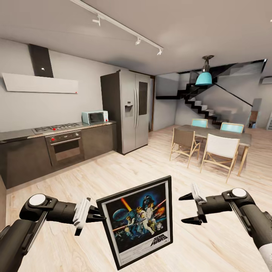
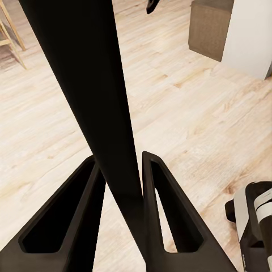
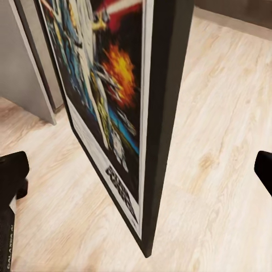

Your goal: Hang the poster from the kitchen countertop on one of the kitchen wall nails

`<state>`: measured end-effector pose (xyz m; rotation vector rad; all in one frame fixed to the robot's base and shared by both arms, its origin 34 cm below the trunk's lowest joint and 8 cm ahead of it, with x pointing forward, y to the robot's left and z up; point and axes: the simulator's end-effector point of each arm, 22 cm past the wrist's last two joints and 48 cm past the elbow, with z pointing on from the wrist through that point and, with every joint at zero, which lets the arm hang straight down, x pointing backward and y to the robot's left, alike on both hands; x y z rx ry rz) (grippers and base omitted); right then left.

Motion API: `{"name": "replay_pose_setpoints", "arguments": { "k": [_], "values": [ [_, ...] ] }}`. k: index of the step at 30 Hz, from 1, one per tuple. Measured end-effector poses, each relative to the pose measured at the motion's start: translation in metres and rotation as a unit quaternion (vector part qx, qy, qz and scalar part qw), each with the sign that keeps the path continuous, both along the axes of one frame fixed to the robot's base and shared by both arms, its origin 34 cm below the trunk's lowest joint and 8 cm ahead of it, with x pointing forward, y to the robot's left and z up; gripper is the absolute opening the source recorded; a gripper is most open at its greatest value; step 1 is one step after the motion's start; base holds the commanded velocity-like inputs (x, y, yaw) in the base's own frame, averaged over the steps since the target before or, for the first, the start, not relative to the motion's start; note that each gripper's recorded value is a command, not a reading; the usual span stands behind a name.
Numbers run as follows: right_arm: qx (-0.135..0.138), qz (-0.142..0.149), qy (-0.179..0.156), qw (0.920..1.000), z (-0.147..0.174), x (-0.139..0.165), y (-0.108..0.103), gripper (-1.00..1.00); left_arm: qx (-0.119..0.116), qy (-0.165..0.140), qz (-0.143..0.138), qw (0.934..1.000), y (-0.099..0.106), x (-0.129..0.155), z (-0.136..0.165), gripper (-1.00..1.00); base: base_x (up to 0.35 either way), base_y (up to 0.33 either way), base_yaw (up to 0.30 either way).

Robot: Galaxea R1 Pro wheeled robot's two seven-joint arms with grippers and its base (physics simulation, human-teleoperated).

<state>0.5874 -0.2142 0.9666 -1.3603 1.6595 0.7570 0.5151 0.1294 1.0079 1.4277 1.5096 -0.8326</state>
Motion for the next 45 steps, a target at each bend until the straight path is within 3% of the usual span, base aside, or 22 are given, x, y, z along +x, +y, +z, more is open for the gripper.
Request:
{"name": "replay_pose_setpoints", "arguments": {
  "k": [21,35,45],
  "values": [
    [0.004,-0.003,0.007,1.0,-0.002,0.008,0.0,1.0,0.001,-0.003,-0.001,1.0,-0.001,-0.001,0.001,-1.0,0.0,0.0,0.0],
    [0.005,0.011,-0.014,0.9998,-0.003,0.013,0.0,1.0,0.001,-0.003,-0.002,1.0,-0.001,-0.001,0.002,-1.0,0.0,0.0,0.0],
    [0.019,0.019,-0.014,0.9995,0.0,0.015,0.017,1.0,0.001,-0.003,-0.002,1.0,-0.001,-0.001,0.002,-1.0,0.0,0.0,0.0]
  ]
}}
